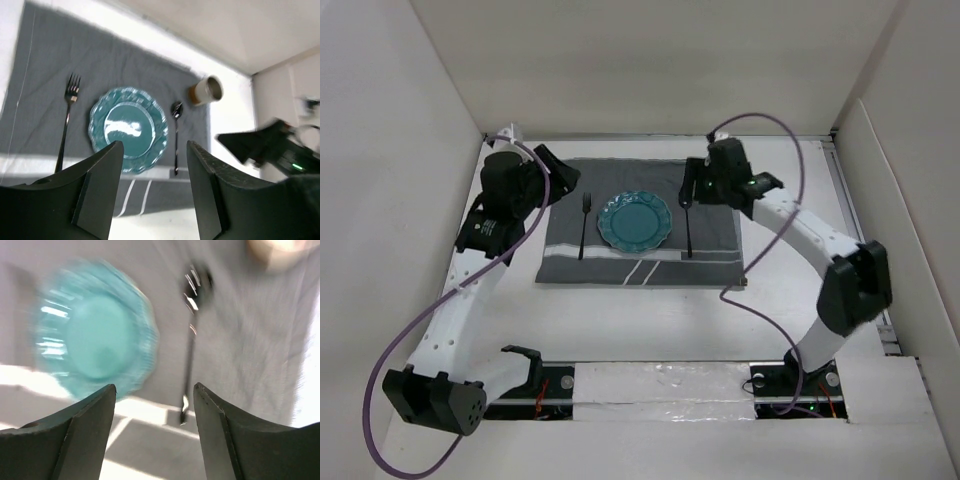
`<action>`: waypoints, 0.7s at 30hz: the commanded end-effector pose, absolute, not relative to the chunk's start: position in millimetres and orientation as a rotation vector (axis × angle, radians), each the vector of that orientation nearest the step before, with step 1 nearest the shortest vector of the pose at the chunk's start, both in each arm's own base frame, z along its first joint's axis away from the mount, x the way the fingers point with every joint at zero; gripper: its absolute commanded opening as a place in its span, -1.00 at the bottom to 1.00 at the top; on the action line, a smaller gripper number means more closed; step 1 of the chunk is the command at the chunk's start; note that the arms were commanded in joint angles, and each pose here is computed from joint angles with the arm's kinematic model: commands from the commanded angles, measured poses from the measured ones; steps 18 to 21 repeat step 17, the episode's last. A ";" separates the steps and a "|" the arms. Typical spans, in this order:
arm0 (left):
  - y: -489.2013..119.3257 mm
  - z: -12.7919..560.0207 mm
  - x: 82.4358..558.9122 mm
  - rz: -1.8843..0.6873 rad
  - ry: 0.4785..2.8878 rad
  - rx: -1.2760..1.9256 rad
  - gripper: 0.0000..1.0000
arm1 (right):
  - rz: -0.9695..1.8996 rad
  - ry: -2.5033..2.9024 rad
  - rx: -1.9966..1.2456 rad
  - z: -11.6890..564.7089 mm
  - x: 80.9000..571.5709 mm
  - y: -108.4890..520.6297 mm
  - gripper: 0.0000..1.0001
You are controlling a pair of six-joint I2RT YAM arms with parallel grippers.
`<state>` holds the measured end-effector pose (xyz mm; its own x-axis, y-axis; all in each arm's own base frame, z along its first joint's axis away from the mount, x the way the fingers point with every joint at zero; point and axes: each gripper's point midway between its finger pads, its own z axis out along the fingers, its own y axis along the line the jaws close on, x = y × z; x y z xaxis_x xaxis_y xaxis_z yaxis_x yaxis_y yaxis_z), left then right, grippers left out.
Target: Set the dinner table for one person
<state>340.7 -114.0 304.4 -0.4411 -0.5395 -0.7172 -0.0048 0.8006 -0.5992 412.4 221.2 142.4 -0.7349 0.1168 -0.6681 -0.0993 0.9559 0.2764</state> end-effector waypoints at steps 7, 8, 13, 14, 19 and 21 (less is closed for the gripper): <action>-66.0 443.9 293.6 -0.566 1.604 -0.509 0.10 | 0.426 1.607 0.150 445.5 302.7 108.5 0.46; -50.4 449.4 286.9 -0.515 1.555 -0.564 0.21 | 0.410 1.554 0.197 453.5 291.1 92.1 0.52; -37.3 469.4 252.6 -0.528 1.426 -0.548 0.98 | 0.271 1.483 0.384 439.4 266.8 31.9 0.82; -38.4 464.8 253.6 -0.524 1.441 -0.541 0.98 | 0.254 1.505 0.384 431.6 270.7 32.0 0.86; -44.5 437.7 264.7 -0.496 1.544 -0.530 0.98 | 0.237 1.637 0.356 399.2 292.9 45.6 1.00; -44.5 437.7 264.7 -0.496 1.544 -0.530 0.98 | 0.237 1.637 0.356 399.2 292.9 45.6 1.00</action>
